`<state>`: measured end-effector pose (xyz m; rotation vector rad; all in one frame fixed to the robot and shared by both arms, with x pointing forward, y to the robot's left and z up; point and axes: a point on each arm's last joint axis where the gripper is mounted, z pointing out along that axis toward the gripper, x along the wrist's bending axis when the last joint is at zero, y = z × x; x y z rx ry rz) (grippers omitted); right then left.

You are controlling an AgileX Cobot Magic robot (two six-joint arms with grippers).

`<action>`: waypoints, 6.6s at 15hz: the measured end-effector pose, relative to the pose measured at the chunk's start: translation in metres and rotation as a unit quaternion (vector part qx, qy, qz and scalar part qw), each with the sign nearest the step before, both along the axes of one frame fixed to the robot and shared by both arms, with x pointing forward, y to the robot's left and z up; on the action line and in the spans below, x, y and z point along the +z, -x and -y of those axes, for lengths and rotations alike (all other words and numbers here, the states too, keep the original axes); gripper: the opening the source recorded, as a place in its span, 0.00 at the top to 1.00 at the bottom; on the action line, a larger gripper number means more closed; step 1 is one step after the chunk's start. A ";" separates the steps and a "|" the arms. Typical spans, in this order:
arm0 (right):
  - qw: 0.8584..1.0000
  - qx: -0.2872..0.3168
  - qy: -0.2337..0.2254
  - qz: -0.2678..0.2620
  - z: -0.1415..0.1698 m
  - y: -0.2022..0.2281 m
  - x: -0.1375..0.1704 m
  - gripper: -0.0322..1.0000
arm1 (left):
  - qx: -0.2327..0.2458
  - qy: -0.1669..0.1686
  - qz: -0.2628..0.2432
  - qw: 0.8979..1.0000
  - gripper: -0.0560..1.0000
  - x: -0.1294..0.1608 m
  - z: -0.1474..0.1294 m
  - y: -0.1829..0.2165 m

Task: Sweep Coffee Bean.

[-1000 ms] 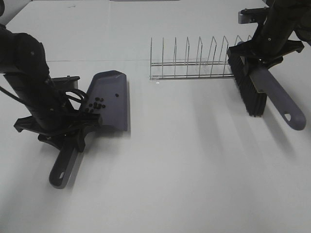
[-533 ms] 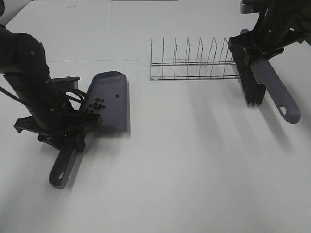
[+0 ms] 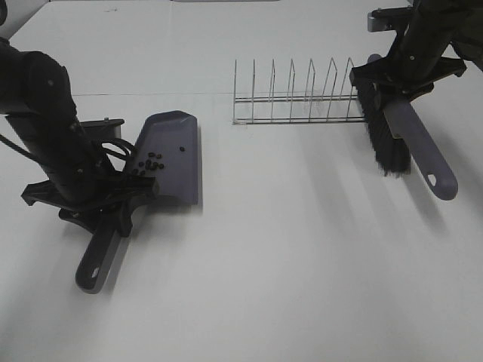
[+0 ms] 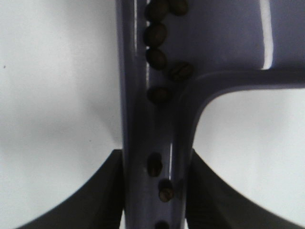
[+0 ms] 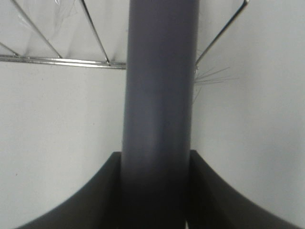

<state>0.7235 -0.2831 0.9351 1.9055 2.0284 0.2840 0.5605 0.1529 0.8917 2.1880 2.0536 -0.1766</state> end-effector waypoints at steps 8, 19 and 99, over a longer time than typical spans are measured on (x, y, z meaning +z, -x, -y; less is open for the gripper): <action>0.998 -0.017 -0.005 -0.068 0.000 0.006 0.008 0.70 | 0.000 0.000 0.000 1.000 0.64 0.000 0.000 0.000; 0.994 -0.024 -0.028 -0.103 -0.003 0.016 0.018 0.70 | -0.008 0.000 0.001 1.000 0.64 0.000 0.000 0.000; 0.996 0.037 -0.057 -0.063 -0.018 0.238 0.159 0.13 | -0.053 -0.028 0.160 0.985 0.58 0.177 -0.062 0.132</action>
